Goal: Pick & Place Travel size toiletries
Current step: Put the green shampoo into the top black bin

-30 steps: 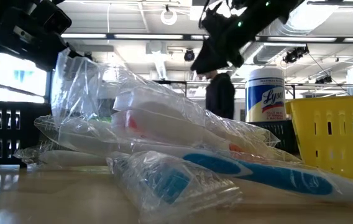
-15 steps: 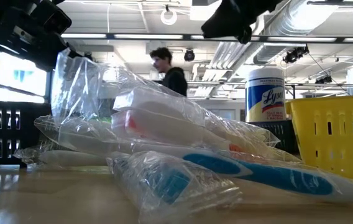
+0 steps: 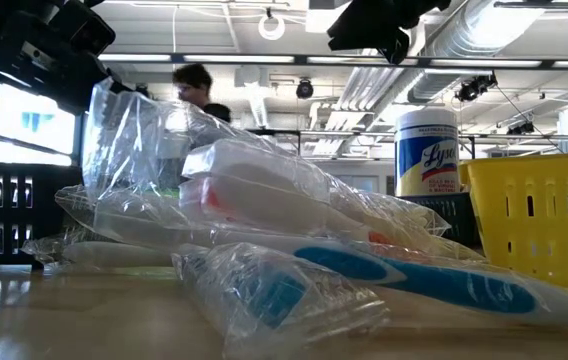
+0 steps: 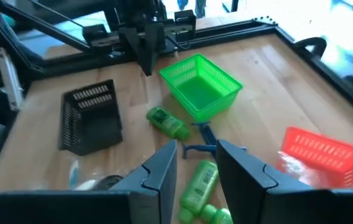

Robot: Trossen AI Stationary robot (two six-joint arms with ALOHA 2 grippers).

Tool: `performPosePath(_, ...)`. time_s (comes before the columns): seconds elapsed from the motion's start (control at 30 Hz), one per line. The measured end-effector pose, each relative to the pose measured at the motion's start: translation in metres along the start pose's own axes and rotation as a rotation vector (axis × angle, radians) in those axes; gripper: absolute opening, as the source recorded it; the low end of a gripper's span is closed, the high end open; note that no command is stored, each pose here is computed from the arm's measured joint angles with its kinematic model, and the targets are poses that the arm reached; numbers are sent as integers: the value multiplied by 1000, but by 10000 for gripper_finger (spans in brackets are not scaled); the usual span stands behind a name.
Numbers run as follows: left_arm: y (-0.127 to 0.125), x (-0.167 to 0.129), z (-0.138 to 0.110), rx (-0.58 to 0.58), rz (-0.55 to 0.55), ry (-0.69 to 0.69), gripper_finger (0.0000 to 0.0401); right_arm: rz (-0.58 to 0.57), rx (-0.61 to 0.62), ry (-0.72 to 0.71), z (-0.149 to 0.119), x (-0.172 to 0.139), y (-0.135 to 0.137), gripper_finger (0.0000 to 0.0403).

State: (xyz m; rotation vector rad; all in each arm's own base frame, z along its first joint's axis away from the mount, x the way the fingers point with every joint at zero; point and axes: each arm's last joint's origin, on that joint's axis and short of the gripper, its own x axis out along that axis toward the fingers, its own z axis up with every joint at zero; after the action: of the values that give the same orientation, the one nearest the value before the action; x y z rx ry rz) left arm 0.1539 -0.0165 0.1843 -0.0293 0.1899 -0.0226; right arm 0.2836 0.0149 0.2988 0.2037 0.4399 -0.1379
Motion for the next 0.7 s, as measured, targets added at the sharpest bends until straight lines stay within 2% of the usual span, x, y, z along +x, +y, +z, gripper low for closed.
performPosePath(0.13,0,0,0,0,0,0,0,128,104,40,-1,0,4,104)
performPosePath(0.23,0,0,0,0,0,-1,0,259,115,84,-2,-1,8,101)
performPosePath(0.3,0,0,0,0,0,-2,0,300,112,98,-3,-2,11,98)
performPosePath(0.5,0,0,1,-1,0,-6,0,195,63,59,-6,-3,20,66)
performPosePath(0.7,0,0,0,0,0,-3,0,199,-5,54,-7,-4,26,13)
